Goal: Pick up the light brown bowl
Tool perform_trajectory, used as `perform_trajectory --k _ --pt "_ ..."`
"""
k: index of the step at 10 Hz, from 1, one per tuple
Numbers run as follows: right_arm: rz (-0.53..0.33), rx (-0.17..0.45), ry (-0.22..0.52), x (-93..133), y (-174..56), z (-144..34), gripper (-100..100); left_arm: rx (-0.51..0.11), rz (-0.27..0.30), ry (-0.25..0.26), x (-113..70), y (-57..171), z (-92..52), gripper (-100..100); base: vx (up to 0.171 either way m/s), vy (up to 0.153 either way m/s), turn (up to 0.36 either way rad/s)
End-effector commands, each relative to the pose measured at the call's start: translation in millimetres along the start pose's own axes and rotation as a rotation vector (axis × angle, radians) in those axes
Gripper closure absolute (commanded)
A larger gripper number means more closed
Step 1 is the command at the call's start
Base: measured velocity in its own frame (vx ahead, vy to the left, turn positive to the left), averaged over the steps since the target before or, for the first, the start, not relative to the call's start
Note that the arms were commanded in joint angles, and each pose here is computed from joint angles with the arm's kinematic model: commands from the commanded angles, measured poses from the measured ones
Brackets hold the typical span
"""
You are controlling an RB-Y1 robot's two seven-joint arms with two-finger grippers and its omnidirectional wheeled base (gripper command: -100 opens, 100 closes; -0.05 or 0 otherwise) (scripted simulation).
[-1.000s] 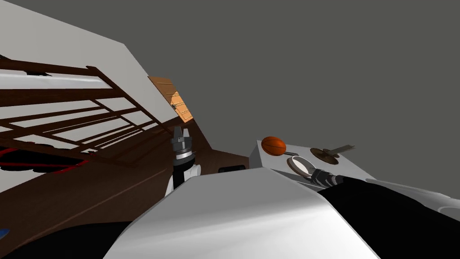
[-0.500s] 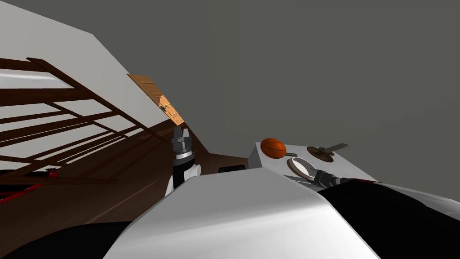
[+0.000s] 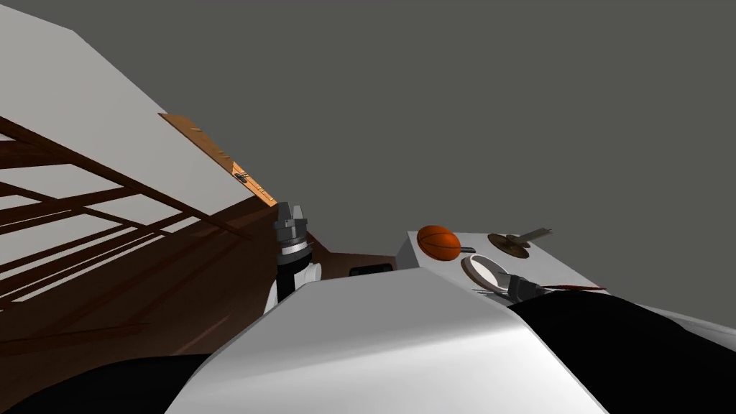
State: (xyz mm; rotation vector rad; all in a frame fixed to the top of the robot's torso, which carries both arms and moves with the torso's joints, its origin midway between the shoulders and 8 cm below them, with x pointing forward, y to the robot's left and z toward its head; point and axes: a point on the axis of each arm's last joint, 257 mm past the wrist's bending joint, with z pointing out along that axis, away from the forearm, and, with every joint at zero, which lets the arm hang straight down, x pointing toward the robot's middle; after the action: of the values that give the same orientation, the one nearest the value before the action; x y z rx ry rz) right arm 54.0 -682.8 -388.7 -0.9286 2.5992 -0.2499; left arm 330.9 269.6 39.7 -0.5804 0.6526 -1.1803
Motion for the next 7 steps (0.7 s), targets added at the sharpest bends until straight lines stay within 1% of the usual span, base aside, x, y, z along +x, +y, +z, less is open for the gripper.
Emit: perform_trajectory --k 1,2,3,4,5,6,7 --pt "-0.037 -0.016 -0.017 2 8 1.9 -100 0.000 0.000 0.000 0.0 0 0.0 0 0.121 0.007 -0.216" --pt "-0.034 -0.014 -0.009 8 7 -1.8 -100 0.000 0.000 0.000 -0.1 0 -0.1 0 0.132 0.029 -0.188" --pt "-0.071 -0.028 -0.026 8 16 2.7 -100 0.000 0.000 0.000 0.0 0 0.0 0 0.191 0.033 -0.285" --pt "-0.065 -0.027 -0.014 16 15 -3.7 -100 0.000 0.000 0.000 -0.1 0 -0.1 0 0.182 0.043 -0.142" --pt "-0.065 -0.027 -0.014 16 15 -3.7 -100 0.000 0.000 0.000 0.0 0 0.0 0 0.071 0.018 0.022" --pt "-0.101 -0.047 -0.039 13 27 1.8 -100 0.000 0.000 0.000 0.0 0 0.0 0 0.122 0.001 -0.241" --pt "-0.096 -0.049 -0.034 18 27 -2.7 -100 0.000 0.000 0.000 -0.1 0 -0.1 0 0.138 0.016 -0.165"
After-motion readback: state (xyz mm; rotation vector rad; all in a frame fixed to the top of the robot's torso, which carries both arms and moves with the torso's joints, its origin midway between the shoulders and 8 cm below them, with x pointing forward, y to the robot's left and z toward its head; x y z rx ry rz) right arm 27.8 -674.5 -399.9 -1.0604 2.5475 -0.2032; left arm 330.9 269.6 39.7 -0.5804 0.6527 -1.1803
